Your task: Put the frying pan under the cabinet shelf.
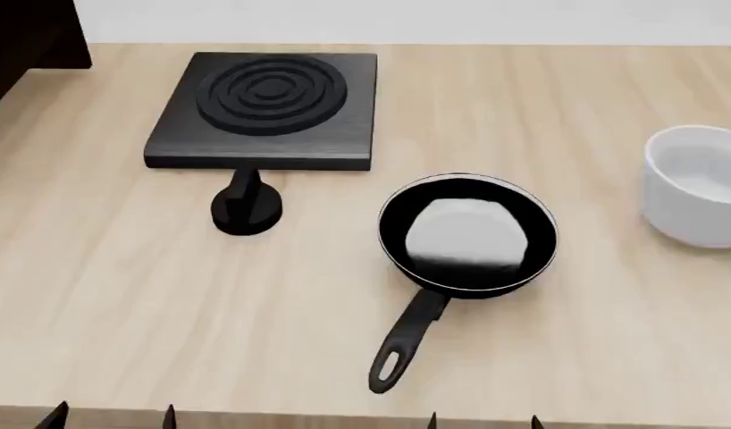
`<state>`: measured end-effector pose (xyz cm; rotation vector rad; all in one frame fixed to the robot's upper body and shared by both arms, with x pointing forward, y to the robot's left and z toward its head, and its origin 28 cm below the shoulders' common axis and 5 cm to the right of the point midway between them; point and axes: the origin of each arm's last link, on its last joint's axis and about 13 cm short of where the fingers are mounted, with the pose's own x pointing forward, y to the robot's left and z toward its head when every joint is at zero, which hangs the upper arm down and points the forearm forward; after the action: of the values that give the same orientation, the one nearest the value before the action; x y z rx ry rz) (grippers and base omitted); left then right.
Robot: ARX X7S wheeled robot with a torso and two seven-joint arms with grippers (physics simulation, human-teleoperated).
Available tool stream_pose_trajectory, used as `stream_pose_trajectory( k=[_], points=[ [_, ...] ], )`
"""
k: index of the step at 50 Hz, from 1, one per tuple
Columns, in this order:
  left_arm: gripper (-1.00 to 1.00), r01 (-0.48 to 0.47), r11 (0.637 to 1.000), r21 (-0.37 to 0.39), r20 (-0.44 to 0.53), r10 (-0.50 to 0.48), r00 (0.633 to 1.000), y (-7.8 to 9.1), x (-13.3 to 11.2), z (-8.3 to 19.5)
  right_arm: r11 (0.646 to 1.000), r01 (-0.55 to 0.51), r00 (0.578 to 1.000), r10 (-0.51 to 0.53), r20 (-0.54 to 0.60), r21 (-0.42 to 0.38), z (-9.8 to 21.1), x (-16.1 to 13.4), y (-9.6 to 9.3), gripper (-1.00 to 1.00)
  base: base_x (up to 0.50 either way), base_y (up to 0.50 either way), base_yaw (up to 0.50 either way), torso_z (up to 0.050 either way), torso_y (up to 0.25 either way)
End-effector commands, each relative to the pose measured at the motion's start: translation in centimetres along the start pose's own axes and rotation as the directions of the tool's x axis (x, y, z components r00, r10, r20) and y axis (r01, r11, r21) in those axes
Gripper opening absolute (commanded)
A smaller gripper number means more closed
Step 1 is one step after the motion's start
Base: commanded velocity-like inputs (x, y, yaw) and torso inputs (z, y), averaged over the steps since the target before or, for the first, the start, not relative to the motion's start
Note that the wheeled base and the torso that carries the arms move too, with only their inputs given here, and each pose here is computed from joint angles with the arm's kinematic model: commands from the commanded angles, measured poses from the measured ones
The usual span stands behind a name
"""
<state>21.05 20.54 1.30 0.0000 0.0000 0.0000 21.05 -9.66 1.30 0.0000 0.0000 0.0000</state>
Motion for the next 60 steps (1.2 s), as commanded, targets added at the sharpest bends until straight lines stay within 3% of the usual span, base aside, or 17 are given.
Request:
stream_pose_trajectory(
  k=[1, 24, 27, 31, 33, 43, 44, 45, 46, 49, 55, 60],
  points=[
    [1.0, 0.0, 1.0, 0.0, 0.0, 0.0, 1.0, 0.2, 0.0, 0.0, 1.0, 0.0, 1.0, 0.0, 0.0, 0.0, 0.0, 0.0, 0.0, 1.0, 0.0, 0.0, 0.0, 0.0, 0.0],
    [1.0, 0.006, 1.0, 0.016, -0.004, -0.006, 1.0, 0.0, 0.0, 0.0, 1.0, 0.014, 1.0, -0.014, 0.012, 0.002, 0.0, 0.0, 0.0, 1.0, 0.0, 0.0, 0.0, 0.0, 0.0],
    [1.0, 0.011, 1.0, -0.019, -0.009, -0.011, 1.0, 0.0, 0.0, 0.0, 1.0, 0.01, 1.0, -0.01, 0.013, 0.006, 0.0, 0.0, 0.0, 1.0, 0.0, 0.0, 0.0, 0.0, 0.0],
    [1.0, -0.005, 0.991, -0.131, -0.017, 0.002, 1.0, -0.2, 0.0, 0.0, 1.0, 0.019, 0.999, -0.019, 0.029, 0.021, 0.0, 0.0, 0.1, 1.0, 0.0, 0.0, 0.0, 0.0, 0.0],
    [1.0, 0.014, 0.997, -0.077, 0.008, -0.014, 1.0, -0.1, 0.0, 0.0, 0.999, 0.033, 0.999, -0.034, 0.037, 0.032, 0.0, 0.1, 0.1, 1.0, 0.0, 0.0, 0.0, 0.0, 0.0],
    [1.0, 0.003, 0.993, -0.118, 0.091, 0.008, 0.996, -0.1, 0.2, 0.0, 0.999, 0.043, 0.992, -0.043, 0.118, 0.004, -0.1, 0.2, 0.1, 1.0, 0.0, 0.0, 0.0, 0.0, 0.0],
    [1.0, 0.008, 0.991, -0.136, 0.103, 0.006, 0.995, 0.4, 0.9, 1.6, 0.999, 0.043, 0.99, -0.044, 0.131, 0.007, -0.1, 0.2, 0.1, 1.0, 0.0, 0.0, 0.0, 0.0, 0.0],
    [1.0, 0.014, 0.989, -0.145, 0.176, 0.012, 0.984, 1.6, 3.2, 5.8, 0.999, 0.042, 0.989, -0.042, 0.145, 0.003, -0.1, 0.3, 0.1, 1.0, 0.0, 0.0, 0.0, 0.0, 0.0],
    [1.0, 0.018, 0.99, -0.138, 0.129, 0.0, 0.992, 1.6, 2.9, 6.1, 0.999, 0.042, 0.987, -0.042, 0.157, 0.001, -0.1, 0.3, 0.0, 1.0, 0.0, 0.0, 0.0, 0.0, 0.0],
    [1.0, 0.033, 0.989, -0.144, 0.149, -0.011, 0.989, 1.4, 1.8, 7.1, 0.999, 0.047, 0.981, -0.043, 0.189, -0.015, -0.1, 0.3, 0.0, 1.0, 0.0, 0.0, 0.0, 0.0, 0.0],
    [1.0, 0.049, 0.987, -0.156, 0.179, -0.02, 0.984, 1.5, 3.0, 9.3, 0.998, 0.053, 0.967, -0.042, 0.251, -0.037, -0.1, 0.4, 0.0, 1.0, 0.0, 0.0, 0.0, 0.0, 0.0],
    [1.0, 0.053, 0.985, -0.162, 0.241, -0.013, 0.971, 1.8, 2.7, 11.2, 0.996, 0.066, 0.955, -0.046, 0.292, -0.058, -0.1, 0.5, 0.0, 1.0, 0.0, 0.0, 0.0, 0.0, 0.0]
  ],
)
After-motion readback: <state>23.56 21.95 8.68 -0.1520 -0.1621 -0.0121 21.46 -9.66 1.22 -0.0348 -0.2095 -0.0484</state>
